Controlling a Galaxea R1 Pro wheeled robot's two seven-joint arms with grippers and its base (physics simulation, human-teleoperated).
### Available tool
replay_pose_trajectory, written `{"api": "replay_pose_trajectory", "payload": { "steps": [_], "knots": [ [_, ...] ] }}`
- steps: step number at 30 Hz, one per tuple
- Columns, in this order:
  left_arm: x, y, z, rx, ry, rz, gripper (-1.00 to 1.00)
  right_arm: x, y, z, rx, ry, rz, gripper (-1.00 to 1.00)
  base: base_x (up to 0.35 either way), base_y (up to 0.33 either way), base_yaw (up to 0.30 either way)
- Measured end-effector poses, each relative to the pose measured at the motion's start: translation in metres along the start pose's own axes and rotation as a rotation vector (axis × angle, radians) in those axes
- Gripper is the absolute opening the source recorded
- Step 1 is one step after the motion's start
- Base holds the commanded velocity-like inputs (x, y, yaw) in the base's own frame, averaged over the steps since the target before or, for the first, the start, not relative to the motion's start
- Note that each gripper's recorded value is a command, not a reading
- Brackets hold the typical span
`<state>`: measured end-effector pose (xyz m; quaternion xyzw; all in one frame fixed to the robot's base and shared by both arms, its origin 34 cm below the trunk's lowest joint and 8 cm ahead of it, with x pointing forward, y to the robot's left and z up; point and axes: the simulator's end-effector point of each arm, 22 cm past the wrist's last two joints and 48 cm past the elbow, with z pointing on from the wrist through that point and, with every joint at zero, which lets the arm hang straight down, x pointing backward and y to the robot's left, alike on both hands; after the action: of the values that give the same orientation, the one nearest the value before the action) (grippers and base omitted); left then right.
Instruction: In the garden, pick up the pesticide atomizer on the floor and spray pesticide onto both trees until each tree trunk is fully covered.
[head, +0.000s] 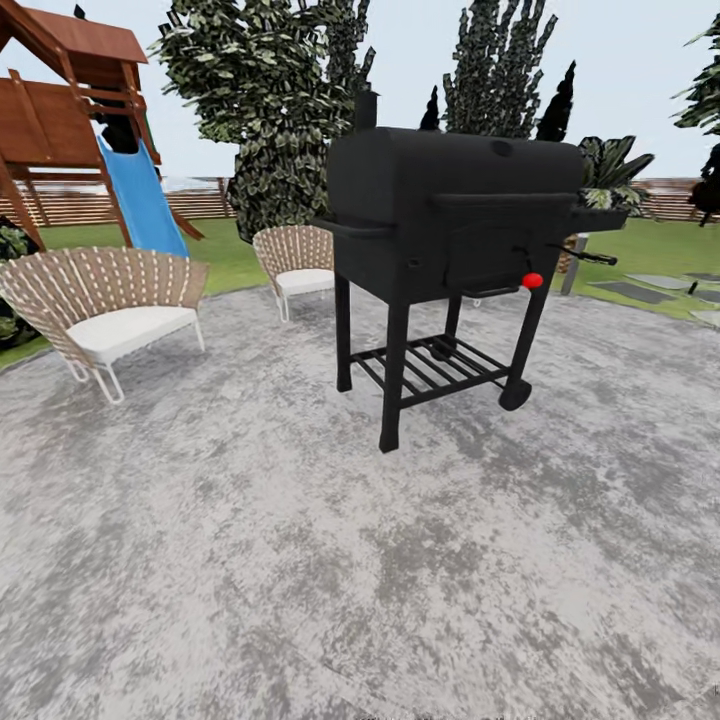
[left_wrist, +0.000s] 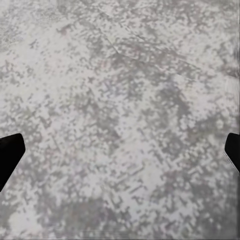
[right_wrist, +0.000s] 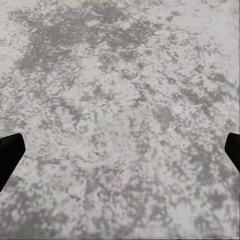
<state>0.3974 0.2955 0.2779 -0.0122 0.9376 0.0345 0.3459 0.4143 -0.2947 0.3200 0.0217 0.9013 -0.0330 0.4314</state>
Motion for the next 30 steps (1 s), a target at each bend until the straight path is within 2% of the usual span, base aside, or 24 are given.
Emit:
{"api": "replay_pose_trajectory", "payload": {
  "steps": [30],
  "knots": [
    [-0.0005,-0.0005,0.0015,0.001,-0.006,0.0,1.0,0.0017,0.0033,0.0009,-0.01,0.0,-0.001,1.0,0.0,0.0,-0.3]
  ]
}}
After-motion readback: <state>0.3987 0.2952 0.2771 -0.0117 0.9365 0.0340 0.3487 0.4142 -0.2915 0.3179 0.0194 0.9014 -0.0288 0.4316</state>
